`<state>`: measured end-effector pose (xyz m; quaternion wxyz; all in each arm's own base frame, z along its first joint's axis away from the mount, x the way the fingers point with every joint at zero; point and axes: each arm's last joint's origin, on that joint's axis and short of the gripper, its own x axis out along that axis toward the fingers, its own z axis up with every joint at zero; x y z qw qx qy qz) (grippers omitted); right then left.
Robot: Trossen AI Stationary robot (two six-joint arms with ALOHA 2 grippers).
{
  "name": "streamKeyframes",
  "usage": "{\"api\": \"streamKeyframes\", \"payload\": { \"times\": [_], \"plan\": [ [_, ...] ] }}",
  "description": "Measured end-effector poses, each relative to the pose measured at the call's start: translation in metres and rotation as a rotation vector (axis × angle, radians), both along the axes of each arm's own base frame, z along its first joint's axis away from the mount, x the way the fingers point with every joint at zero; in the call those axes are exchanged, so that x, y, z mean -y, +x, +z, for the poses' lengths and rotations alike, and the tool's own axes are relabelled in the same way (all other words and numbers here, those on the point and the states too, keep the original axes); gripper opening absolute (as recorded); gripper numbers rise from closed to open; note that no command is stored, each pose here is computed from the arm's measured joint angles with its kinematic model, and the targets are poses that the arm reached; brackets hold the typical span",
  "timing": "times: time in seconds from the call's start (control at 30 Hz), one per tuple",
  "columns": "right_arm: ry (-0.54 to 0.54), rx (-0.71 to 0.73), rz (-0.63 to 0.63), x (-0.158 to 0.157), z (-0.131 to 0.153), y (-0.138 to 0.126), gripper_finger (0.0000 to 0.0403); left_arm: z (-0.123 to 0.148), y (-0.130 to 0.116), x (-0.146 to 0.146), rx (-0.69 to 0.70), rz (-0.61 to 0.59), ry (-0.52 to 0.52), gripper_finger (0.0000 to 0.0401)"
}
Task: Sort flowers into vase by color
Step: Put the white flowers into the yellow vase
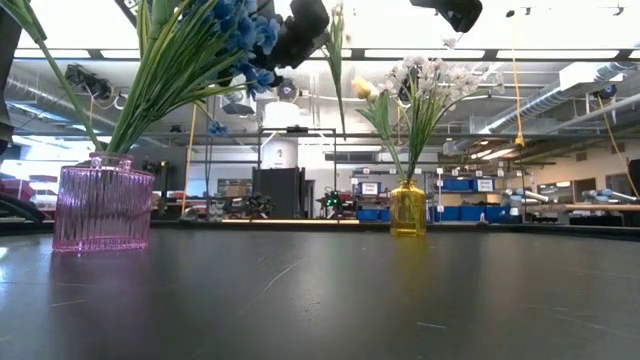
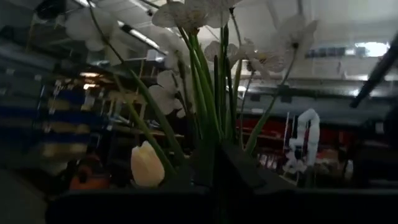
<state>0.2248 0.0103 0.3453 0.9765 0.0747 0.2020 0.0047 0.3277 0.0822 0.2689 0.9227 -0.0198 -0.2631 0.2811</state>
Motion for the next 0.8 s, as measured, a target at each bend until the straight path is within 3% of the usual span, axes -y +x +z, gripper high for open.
{"api": "streamKeyframes", "payload": {
  "times": [0.4, 0.53, 0.8],
  "plan": [
    [0.0, 0.0, 0.0, 0.0, 0.0, 0.0, 0.019, 0.01, -0.003, -0.027, -0.057, -0.183, 0.257, 0.002],
    [0.0, 0.0, 0.0, 0.0, 0.0, 0.0, 0.019, 0.021, -0.003, -0.04, -0.043, -0.201, 0.292, 0.002],
    [0.0, 0.0, 0.0, 0.0, 0.0, 0.0, 0.019, 0.021, -0.003, -0.044, -0.04, -0.315, 0.256, 0.002]
  ]
}}
